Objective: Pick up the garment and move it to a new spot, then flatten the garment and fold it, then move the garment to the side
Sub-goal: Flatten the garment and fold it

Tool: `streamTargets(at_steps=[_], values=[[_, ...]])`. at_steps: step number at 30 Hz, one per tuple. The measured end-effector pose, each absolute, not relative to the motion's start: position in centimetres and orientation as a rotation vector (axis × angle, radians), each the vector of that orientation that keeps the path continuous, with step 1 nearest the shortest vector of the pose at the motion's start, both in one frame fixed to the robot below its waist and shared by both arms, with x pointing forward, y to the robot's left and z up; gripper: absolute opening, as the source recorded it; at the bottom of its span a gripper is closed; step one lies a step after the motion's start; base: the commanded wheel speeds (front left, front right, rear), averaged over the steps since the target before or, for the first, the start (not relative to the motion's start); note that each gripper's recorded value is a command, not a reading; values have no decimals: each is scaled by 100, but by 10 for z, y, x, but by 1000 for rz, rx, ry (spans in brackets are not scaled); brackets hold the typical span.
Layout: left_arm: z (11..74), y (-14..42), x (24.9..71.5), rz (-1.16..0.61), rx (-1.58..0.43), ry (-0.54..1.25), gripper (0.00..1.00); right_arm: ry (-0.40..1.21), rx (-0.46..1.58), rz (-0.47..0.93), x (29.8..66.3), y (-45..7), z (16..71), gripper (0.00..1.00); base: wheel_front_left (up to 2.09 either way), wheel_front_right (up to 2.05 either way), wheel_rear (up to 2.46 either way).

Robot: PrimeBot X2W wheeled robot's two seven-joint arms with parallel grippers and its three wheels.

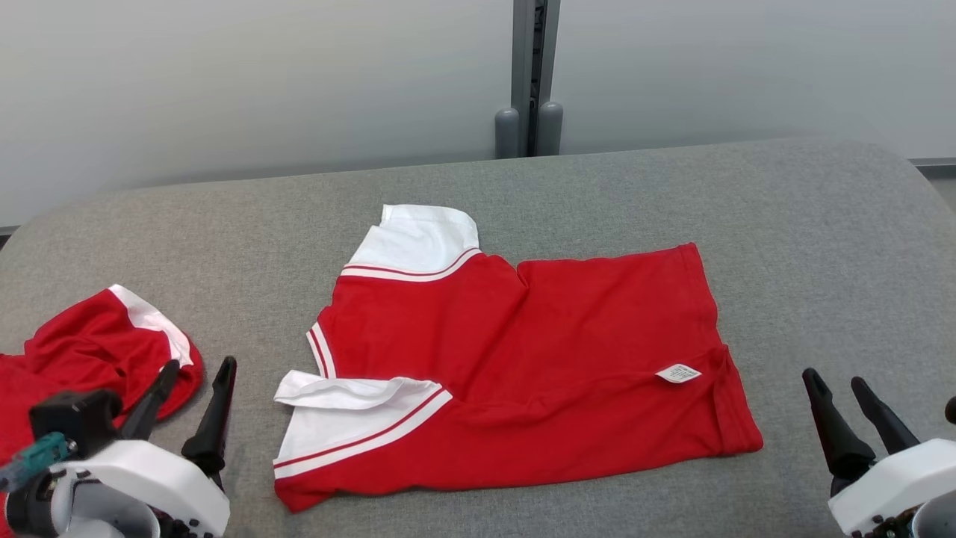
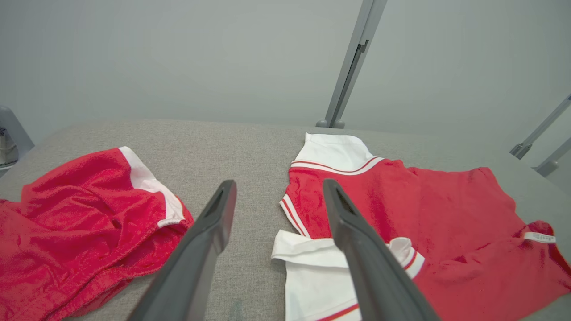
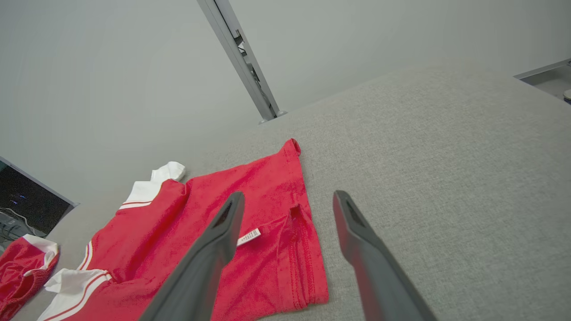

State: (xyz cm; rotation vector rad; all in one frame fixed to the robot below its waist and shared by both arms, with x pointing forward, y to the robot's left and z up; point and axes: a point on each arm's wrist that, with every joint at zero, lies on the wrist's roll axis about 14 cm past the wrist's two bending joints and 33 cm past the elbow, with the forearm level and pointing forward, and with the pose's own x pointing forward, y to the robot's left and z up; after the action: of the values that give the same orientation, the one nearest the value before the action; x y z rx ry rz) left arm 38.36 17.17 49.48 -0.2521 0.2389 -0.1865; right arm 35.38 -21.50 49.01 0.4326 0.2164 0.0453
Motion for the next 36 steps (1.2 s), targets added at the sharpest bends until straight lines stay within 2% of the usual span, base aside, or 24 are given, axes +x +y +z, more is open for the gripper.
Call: streamTargets(at_steps=[13,27,36], values=[[456,164,352,-165,-197,316,100,346,410,76,349,-200,444,100,0,0,0],[378,133,319,-303,-190,731,100,581,384,108,353,-182,396,100,0,0,0],[369,131,321,-318,-179,828,100,671,384,113,356,-175,381,100,0,0,0]])
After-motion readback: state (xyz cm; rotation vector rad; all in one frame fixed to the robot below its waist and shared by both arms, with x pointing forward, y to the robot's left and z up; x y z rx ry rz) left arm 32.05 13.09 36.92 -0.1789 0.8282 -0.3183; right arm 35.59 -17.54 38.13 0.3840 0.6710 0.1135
